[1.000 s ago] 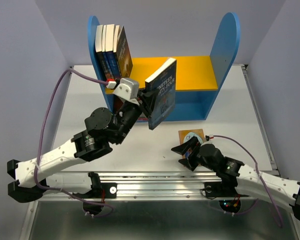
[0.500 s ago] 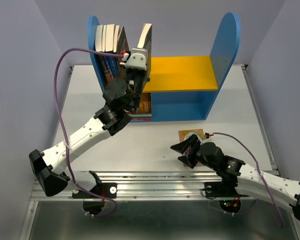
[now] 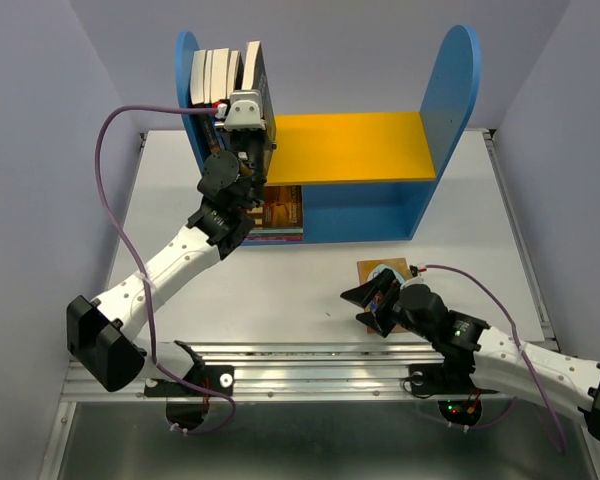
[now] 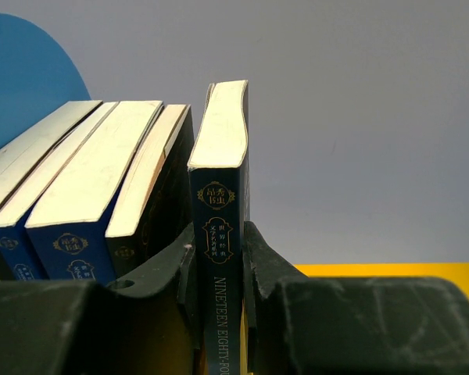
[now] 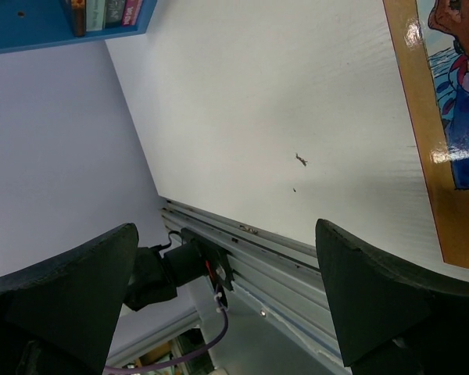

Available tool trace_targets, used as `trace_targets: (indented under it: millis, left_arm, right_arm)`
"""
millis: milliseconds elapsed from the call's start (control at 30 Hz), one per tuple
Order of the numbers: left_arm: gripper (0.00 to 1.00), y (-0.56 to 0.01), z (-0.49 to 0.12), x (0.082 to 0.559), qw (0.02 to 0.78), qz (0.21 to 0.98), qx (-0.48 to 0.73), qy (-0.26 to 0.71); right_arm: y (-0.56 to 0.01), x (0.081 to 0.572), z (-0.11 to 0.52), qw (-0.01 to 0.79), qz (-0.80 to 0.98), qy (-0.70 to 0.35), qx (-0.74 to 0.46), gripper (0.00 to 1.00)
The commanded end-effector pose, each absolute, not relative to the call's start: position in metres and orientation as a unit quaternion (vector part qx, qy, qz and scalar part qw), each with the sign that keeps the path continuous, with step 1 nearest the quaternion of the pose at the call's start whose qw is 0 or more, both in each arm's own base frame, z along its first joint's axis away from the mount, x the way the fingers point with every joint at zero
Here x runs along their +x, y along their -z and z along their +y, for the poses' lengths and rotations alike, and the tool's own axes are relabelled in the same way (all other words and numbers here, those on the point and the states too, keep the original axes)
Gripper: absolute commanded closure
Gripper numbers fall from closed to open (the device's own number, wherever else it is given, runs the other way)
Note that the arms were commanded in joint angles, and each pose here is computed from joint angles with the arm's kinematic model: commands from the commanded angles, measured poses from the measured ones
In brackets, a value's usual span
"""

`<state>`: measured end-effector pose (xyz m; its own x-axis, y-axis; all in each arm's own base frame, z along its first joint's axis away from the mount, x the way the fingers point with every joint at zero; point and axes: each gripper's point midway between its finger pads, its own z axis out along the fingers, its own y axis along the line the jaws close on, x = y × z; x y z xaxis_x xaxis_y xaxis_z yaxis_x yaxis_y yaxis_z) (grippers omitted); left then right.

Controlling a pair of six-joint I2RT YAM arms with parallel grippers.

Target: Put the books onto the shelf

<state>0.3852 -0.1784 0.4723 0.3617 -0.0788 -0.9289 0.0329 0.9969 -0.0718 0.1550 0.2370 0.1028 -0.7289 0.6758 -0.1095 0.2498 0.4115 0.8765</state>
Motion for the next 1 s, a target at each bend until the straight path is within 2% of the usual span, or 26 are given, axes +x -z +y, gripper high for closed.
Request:
trace_targets:
  millis: [0, 667, 767, 867, 967]
  left_arm:
    - [1.00, -0.536, -0.153, 0.356, 0.874, 0.467, -0.085, 0.099]
    - [1.00, -0.501, -0.139, 0.359, 0.874, 0.475, -0.094, 0.043]
    - [0.94, -0.501, -0.139, 0.360, 0.875, 0.475, -0.088, 0.033]
    - [0.93, -0.501, -0.141, 0.362, 0.875, 0.477, -0.078, 0.026]
    - [0.84, -0.500, -0.142, 0.364, 0.874, 0.480, -0.077, 0.019]
  right_arm:
    - [-0.127, 0.163, 0.240, 0.252, 0.790, -0.481, 0.286, 0.00]
    - [-0.118, 0.162, 0.237, 0.247, 0.792, -0.473, 0.296, 0.00]
    - [-0.117, 0.162, 0.236, 0.246, 0.792, -0.473, 0.298, 0.00]
    - [-0.116, 0.162, 0.236, 0.245, 0.791, -0.473, 0.300, 0.00]
    - [-0.116, 0.162, 0.235, 0.246, 0.790, -0.474, 0.300, 0.00]
